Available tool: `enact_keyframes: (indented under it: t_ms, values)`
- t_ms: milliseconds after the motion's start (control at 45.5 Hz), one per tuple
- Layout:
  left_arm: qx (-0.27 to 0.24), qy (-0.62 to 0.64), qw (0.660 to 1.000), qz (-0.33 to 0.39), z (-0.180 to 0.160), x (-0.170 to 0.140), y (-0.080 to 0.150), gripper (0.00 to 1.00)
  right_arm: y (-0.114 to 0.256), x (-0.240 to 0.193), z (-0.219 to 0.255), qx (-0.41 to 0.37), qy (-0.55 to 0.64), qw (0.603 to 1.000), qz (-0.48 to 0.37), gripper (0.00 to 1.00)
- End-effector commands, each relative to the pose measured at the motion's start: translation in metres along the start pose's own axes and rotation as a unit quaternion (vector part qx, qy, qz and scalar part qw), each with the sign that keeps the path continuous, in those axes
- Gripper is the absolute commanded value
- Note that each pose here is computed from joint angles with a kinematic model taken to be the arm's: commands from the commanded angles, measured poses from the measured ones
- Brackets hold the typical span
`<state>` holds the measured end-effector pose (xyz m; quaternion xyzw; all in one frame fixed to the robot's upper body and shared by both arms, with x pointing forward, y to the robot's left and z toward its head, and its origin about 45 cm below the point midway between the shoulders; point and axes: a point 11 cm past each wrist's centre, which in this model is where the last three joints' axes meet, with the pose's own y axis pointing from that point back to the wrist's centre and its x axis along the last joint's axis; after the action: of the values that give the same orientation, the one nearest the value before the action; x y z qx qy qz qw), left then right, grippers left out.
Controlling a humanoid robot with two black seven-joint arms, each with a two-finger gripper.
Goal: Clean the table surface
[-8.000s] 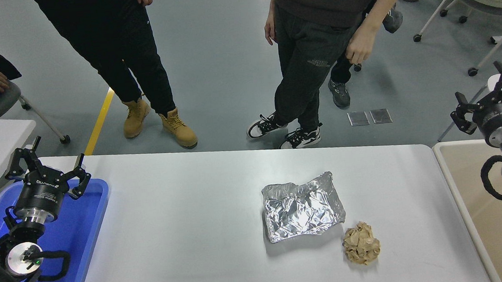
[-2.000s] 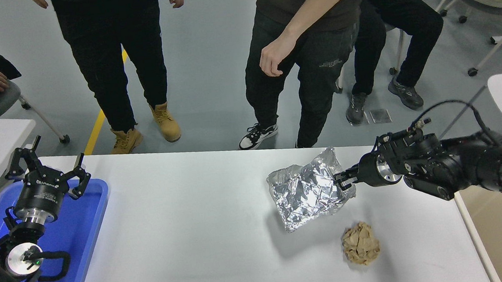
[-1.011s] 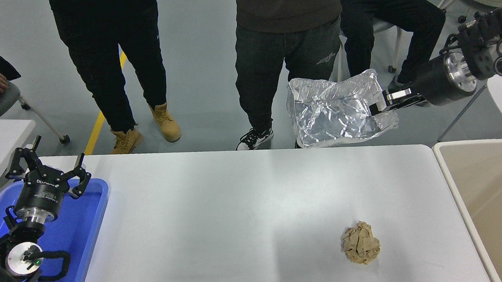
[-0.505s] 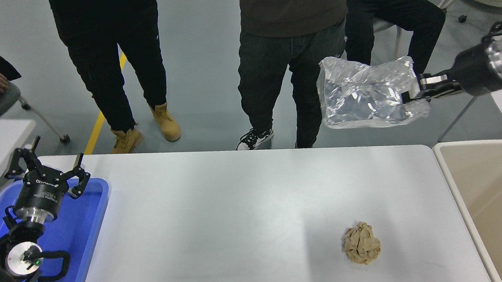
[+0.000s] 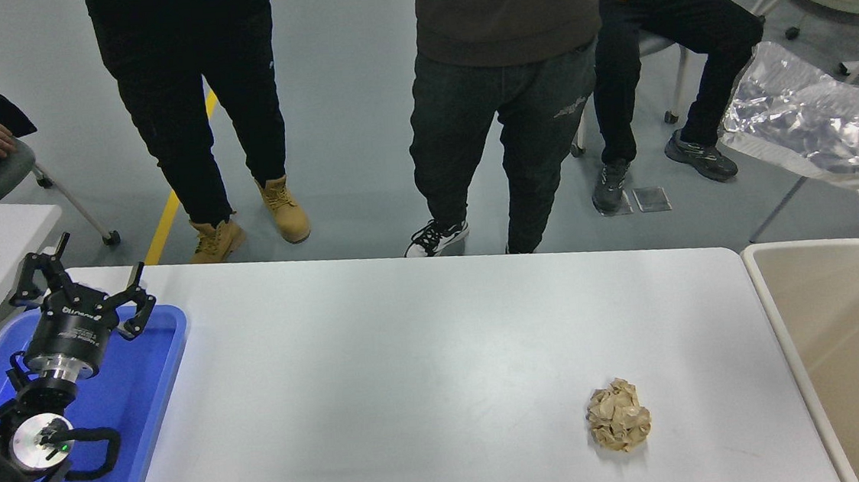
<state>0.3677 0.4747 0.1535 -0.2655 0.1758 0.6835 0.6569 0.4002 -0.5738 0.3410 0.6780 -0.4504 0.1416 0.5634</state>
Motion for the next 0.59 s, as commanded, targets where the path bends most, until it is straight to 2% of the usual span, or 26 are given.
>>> enact_keyframes:
  t_ms: [0,220,571]
  values:
    - [0.0,0.0,1.0,0.0,0.0,0.0,0.0,1.0,0.017,-0.001,0.067,-0.069,-0.048,0.995,0.052,0.0]
    - [0.0,0.0,1.0,0.0,0.0,0.0,0.0,1.0,0.025,-0.015,0.107,-0.119,-0.08,0.987,0.078,0.0]
    - [0.0,0.0,1.0,0.0,0.0,0.0,0.0,1.0,-0.001,-0.077,0.147,-0.22,-0.083,0.969,0.08,0.0]
